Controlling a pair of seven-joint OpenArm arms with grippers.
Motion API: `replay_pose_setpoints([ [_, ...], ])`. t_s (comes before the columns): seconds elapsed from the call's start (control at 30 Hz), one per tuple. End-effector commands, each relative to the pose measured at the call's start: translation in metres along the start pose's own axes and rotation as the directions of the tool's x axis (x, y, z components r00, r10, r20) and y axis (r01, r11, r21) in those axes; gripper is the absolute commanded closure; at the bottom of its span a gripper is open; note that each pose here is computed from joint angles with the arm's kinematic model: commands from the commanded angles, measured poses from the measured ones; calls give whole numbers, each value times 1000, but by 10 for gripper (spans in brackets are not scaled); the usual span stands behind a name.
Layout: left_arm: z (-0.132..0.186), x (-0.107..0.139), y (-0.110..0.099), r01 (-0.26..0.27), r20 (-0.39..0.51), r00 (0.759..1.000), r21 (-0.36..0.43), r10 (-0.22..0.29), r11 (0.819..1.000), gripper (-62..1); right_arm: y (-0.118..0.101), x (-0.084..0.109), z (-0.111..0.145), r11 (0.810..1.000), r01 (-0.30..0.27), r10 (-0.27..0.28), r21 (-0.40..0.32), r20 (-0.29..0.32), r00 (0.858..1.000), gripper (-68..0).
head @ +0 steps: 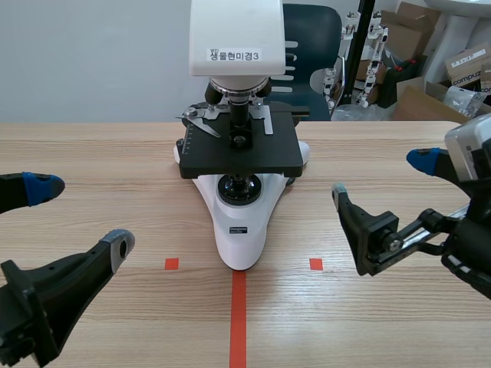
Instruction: Point at the coarse focus knob
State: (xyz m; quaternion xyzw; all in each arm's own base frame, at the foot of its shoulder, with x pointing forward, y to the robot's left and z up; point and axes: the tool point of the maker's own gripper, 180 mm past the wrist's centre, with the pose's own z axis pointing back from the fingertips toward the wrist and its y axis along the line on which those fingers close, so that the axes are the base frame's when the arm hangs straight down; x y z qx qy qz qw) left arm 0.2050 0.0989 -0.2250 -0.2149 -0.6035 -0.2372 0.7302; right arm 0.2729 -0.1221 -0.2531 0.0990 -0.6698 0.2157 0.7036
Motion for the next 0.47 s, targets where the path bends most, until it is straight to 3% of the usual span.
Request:
replay_pose_setpoints([
  [0.0, -1, 11, -3, 4, 36, 999, -8, -3, 1000, -623, -6, 16, -4, 1000, -8, 9, -11, 52, 999, -679],
  [0.43, -1, 11, -3, 4, 36, 999, -8, -3, 1000, -623, -6, 12, -4, 1000, -8, 9, -11, 30, 1000, -679],
])
